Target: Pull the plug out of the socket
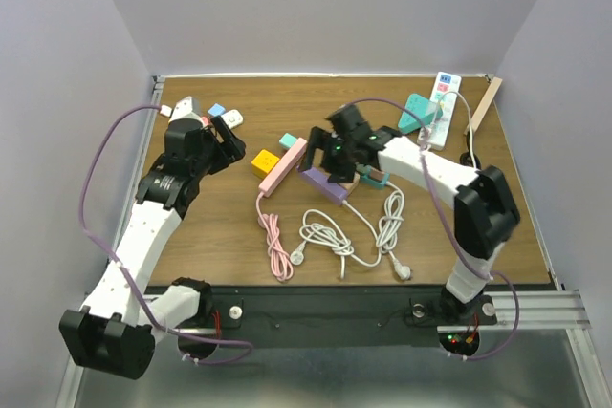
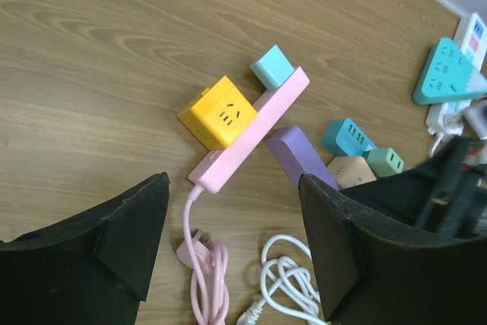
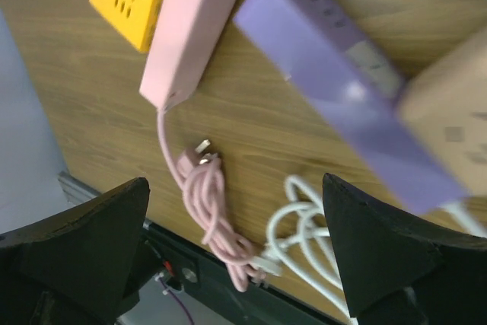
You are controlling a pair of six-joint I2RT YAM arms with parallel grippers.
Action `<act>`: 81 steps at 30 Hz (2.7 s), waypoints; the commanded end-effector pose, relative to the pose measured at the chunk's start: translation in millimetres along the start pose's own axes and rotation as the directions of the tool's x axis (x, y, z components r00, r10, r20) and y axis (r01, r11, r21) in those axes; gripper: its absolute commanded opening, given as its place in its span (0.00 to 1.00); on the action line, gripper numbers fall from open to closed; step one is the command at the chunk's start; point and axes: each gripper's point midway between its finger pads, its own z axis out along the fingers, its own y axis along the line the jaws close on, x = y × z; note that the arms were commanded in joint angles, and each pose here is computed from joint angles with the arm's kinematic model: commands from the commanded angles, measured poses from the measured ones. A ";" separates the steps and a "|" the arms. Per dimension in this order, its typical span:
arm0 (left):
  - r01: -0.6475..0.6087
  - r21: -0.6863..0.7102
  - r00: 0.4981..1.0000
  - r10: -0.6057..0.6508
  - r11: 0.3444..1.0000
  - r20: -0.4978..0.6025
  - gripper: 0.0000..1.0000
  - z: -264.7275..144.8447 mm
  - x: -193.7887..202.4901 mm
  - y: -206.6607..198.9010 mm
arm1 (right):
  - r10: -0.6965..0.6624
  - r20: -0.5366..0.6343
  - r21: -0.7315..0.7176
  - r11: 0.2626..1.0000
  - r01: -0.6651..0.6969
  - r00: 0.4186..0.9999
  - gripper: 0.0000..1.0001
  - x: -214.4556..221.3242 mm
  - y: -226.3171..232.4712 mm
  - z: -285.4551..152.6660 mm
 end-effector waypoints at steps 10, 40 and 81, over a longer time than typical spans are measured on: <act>0.057 -0.045 0.990 -0.051 0.997 0.128 0.82 -60.2 -11.3 20.1 | 0.192 0.152 0.078 0.976 -0.206 0.970 1.00 -12.4 69.8 65.6; 0.037 -0.072 0.997 -0.032 0.997 0.064 0.85 -71.4 28.5 45.2 | 0.293 0.266 0.427 0.818 -0.384 0.919 0.78 -5.0 -28.4 145.6; -0.094 0.458 0.976 0.172 0.884 -0.133 0.99 -8.4 48.8 -57.4 | -0.581 -0.173 -0.454 0.764 0.460 0.795 0.00 86.1 73.2 -16.1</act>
